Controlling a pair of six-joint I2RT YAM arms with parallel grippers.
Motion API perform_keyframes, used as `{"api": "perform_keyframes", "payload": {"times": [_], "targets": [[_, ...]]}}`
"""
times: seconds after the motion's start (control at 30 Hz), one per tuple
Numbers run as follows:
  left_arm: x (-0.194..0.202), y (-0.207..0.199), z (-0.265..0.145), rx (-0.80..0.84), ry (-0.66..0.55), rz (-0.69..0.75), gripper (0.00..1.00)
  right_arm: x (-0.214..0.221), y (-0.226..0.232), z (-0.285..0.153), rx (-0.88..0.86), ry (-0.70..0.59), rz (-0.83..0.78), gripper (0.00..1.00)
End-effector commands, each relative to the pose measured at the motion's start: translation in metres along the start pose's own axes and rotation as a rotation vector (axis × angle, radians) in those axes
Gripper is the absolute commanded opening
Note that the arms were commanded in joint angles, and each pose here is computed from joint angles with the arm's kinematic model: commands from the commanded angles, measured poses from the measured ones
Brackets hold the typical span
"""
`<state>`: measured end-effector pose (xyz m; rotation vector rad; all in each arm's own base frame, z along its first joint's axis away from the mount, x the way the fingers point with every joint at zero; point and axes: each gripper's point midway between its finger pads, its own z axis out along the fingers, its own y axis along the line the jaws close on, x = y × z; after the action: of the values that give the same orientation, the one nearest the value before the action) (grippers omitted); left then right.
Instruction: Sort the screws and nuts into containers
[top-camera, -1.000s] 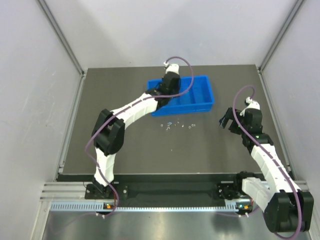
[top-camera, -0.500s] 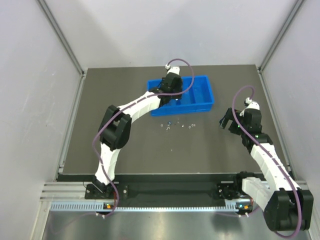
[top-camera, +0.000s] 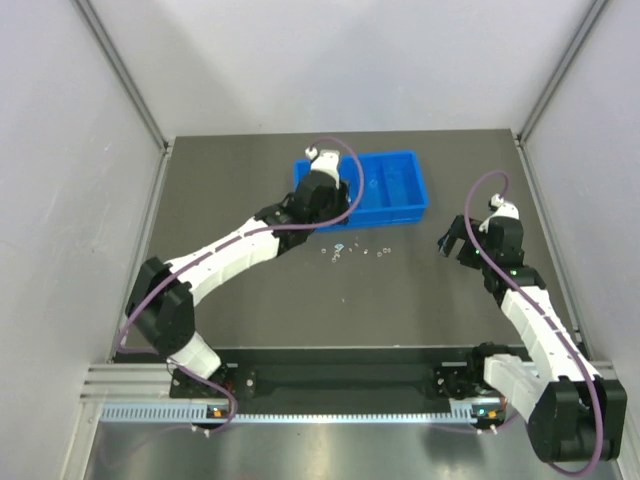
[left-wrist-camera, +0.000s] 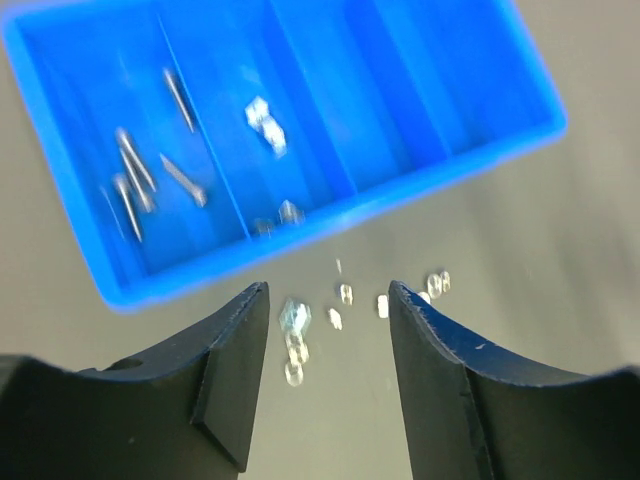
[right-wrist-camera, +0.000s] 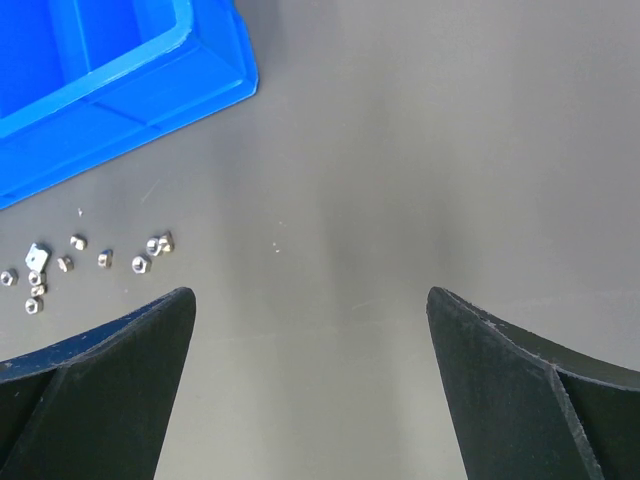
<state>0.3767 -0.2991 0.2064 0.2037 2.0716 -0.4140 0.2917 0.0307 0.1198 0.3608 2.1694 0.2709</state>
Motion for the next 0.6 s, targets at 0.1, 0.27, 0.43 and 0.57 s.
{"api": "perform_keyframes", "payload": {"times": [0.1,0.27,0.43,0.57], "targets": [[0.066,0.015,0.0,-0.121,0.096,-0.129,0.54,-0.011,0.011,-0.001,-0.045,-0.044,0.007,1.0],[0.083,0.013,0.009,-0.205,0.101,-0.188,0.54,-0.01,0.01,-0.003,-0.046,-0.045,0.003,1.0],[0.089,0.01,0.03,-0.232,0.108,-0.185,0.56,-0.01,0.008,-0.008,-0.038,-0.06,-0.002,1.0],[0.1,0.01,0.045,-0.274,0.124,-0.205,0.58,-0.009,0.008,-0.007,-0.036,-0.054,0.001,1.0]]}}
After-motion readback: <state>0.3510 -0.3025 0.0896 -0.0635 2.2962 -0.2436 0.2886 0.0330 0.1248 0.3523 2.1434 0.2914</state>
